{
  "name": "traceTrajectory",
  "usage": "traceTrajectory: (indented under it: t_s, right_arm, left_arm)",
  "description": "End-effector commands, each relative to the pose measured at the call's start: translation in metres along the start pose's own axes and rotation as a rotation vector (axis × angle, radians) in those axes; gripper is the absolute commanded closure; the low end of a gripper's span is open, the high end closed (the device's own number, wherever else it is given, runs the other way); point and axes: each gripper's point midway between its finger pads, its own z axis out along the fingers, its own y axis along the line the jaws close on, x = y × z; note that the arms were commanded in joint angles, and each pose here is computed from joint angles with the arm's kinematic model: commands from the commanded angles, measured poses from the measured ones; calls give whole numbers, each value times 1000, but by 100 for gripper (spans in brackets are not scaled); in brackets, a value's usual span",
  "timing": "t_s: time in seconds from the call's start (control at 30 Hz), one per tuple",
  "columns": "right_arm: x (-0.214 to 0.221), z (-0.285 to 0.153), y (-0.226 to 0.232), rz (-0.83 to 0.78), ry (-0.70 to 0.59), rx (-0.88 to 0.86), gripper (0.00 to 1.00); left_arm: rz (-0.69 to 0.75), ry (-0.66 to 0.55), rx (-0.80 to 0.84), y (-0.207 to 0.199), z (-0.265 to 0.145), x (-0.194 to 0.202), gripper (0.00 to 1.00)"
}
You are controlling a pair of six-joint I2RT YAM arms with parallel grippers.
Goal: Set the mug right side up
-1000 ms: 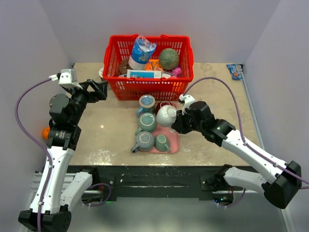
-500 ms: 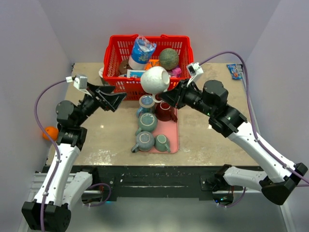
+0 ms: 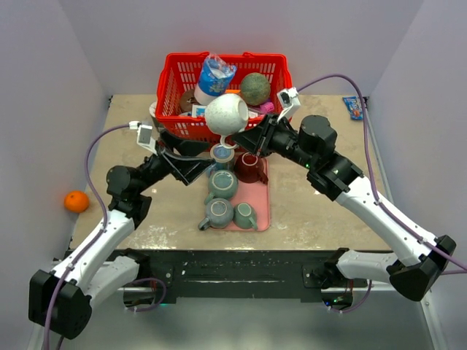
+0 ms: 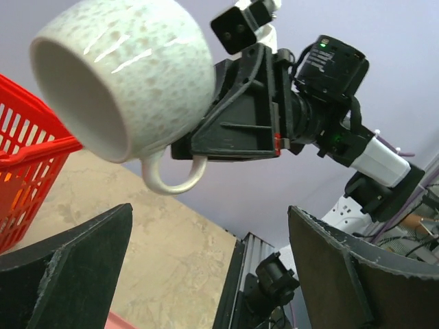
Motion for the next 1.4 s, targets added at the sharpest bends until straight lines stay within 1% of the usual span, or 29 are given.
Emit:
traceTrajectory:
  t_s: [0.0, 0.1, 0.13, 0.17, 0.23, 0.33, 0.53, 0.57, 0.73, 0.93, 1.1, 1.2, 1.23, 1.37]
  right_arm:
    - [-61, -20, 63, -50, -214, -214, 100]
    - [-56, -18, 58, -87, -206, -210, 100]
    - [-56, -18, 56, -97, -214, -204, 100]
    - [-54, -18, 52, -118, -213, -196, 100]
    - [-52, -17, 50, -136, -211, -194, 100]
    - [-49, -15, 49, -152, -206, -203, 100]
    - [-44, -13, 48, -161, -204, -220, 100]
    - [-43, -13, 47, -158, -203, -220, 100]
    - [-44, -12, 49, -164, -210, -237, 100]
    - [-42, -14, 50, -171, -207, -249, 100]
    - [-40, -14, 51, -176, -201, -257, 100]
    - [-38, -14, 52, -175, -197, -262, 100]
    - [-39, -14, 50, -176, -199, -258, 100]
    - [-38, -14, 49, -173, -199, -254, 100]
  left_arm:
    - [-98, -108, 12, 3, 5, -13, 1]
    - [-222, -114, -36, 20, 9, -7, 1]
    - [-256, -129, -9, 15, 10, -11, 1]
    - [-281, -129, -2, 19, 11, -8, 1]
    - [-309, -150, 51, 10, 12, -14, 1]
    - [-331, -154, 87, 8, 16, -17, 2]
    - [-364, -121, 98, 13, 30, -13, 8]
    - [-369, -118, 102, 14, 33, -12, 13]
    - [-416, -109, 135, 13, 39, -9, 28]
    - [-464, -88, 181, 11, 46, -2, 42]
    - [-464, -71, 201, 8, 52, 0, 53]
    - [-460, -65, 202, 8, 54, 1, 62]
    - [-463, -59, 202, 8, 54, 3, 67]
    - [-464, -49, 201, 7, 54, 6, 77]
